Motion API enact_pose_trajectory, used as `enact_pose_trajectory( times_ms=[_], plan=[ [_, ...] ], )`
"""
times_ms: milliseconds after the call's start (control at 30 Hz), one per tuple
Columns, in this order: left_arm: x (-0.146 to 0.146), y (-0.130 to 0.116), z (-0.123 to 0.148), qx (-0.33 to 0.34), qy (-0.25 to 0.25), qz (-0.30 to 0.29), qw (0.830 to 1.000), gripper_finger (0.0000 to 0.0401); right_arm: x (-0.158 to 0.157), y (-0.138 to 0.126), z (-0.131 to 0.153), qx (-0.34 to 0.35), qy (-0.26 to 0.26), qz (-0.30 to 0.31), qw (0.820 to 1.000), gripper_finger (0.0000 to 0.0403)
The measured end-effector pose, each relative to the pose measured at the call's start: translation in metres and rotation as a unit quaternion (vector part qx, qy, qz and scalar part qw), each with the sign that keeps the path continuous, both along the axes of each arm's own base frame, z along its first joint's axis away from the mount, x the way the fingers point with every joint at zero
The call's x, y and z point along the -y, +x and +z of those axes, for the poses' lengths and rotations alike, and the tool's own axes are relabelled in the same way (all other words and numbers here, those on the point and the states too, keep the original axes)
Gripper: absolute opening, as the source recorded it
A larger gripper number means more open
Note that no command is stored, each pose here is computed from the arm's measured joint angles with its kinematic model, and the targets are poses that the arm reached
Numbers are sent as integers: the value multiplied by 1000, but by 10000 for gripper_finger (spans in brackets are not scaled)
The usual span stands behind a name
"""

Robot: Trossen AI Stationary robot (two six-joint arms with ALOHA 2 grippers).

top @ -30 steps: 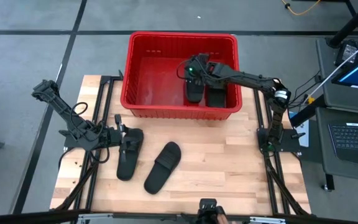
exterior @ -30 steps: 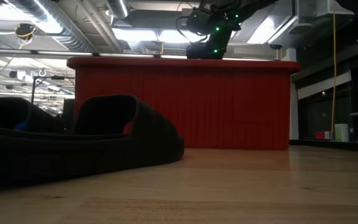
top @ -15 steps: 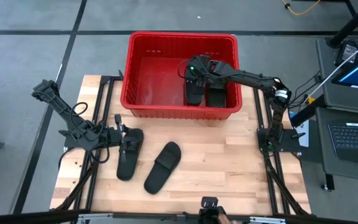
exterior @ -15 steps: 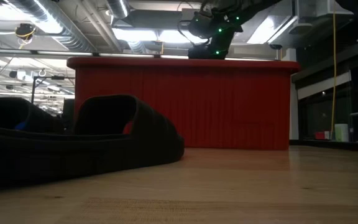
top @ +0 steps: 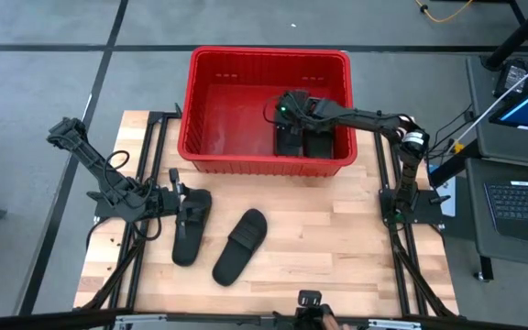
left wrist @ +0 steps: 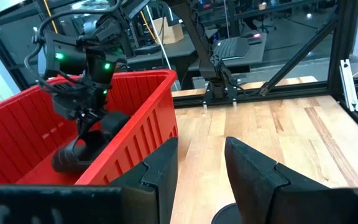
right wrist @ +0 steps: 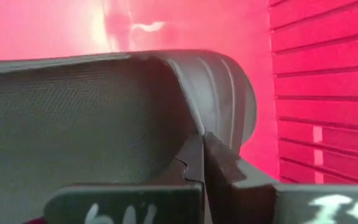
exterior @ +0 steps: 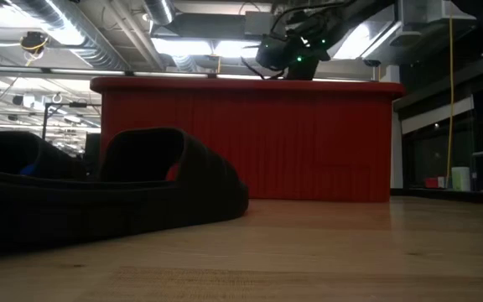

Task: Pick and place slides into bin
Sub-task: Put the right black slide into the red bin

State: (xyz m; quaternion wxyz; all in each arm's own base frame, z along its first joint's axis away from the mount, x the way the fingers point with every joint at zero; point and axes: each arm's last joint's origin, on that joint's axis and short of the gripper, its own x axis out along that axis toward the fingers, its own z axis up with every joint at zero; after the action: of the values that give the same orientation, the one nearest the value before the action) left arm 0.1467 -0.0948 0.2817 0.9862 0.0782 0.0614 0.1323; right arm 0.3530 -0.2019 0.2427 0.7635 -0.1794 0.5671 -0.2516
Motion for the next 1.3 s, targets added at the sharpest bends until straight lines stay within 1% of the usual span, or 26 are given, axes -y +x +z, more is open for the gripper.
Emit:
enact_pose_trajectory(
  times_ms=[267, 433, 967, 1200, 1300],
  plan=[
    [0, 0, 0, 0, 0, 0, 1000, 127, 1, -1, -1, 3, 14, 7, 1000, 0],
    [0, 0, 0, 0, 0, 0, 1000, 127, 1, -1, -2, 9, 37, 19, 999, 0],
    [0, 0, 0, 0, 0, 0, 1000, 127, 2, -2, -1, 17, 38, 10, 999, 0],
    [0, 0, 0, 0, 0, 0, 1000, 127, 2, 1, 0, 37, 42, 12, 998, 0],
    [0, 0, 0, 0, 0, 0, 1000, 127, 4, 3, -7, 32, 45, 11, 998, 0]
  ],
)
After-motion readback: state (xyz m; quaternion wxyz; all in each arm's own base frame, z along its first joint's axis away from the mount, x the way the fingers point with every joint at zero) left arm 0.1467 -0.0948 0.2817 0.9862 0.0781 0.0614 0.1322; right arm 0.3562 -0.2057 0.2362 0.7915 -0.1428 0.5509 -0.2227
